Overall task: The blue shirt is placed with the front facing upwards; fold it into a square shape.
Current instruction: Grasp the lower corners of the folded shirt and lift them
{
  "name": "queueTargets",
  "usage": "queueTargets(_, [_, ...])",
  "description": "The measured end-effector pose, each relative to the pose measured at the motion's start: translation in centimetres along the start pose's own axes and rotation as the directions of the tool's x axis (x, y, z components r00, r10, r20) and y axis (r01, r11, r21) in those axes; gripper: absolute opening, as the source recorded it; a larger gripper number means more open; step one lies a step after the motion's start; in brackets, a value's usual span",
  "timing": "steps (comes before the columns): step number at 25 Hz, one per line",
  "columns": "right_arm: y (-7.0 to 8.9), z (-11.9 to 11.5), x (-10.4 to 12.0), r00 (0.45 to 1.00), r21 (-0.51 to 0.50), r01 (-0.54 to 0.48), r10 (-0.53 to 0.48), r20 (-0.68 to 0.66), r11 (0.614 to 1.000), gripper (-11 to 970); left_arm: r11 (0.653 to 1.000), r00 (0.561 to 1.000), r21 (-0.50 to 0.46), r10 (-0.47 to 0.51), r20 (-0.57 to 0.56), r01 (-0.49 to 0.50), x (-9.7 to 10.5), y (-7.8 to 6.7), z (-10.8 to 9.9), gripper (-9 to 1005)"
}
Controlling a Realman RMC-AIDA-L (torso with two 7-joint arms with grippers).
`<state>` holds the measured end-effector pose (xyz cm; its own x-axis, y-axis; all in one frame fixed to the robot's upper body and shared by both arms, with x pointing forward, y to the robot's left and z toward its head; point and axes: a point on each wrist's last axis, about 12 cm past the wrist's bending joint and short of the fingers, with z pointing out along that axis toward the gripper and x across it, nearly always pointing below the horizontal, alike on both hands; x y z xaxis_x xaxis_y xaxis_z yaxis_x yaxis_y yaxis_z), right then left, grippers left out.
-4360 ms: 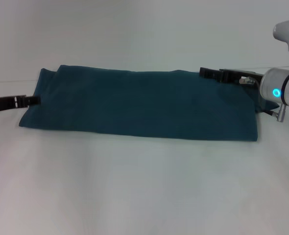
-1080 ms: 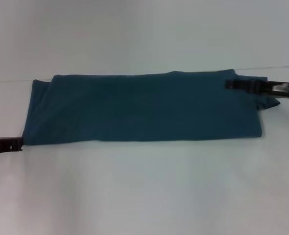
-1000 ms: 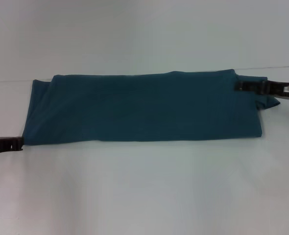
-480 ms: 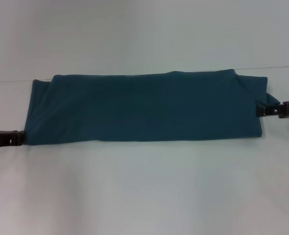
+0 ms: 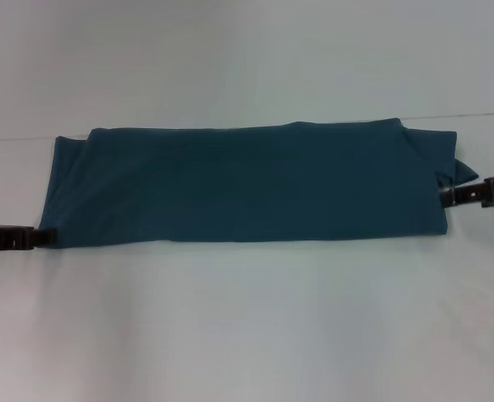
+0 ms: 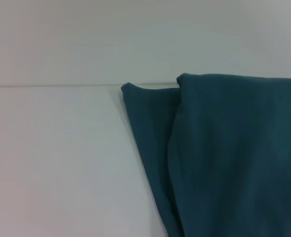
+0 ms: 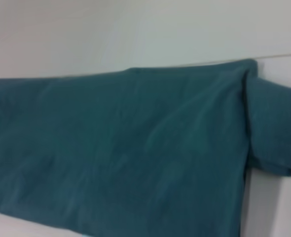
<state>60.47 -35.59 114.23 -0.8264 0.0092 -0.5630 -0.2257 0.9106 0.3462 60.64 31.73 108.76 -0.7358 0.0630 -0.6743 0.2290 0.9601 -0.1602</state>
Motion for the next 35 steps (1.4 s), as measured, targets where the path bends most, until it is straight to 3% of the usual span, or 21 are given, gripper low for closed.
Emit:
queueTargets(13, [0.8,1.5,1.0,0.999,0.028,-0.004,0.006,-0.052,1.0,911,1.0,0.999,0.006,-0.02,-0.029,0.02,0.3,0.5,-0.1,938])
queueTargets(22, [1.1,2.0,1.0,0.999,0.027,-0.006,0.007,-0.043,1.0,910,1.0,0.999,-0.02,-0.009,-0.031,0.008,0.4,0.5,0.4,936])
queueTargets(35, [0.9,2.0,1.0,0.999,0.031,-0.008,0.009,-0.04,0.999,908,1.0,0.999,-0.008,0.013,-0.03,-0.013,-0.5,-0.7,2.0,934])
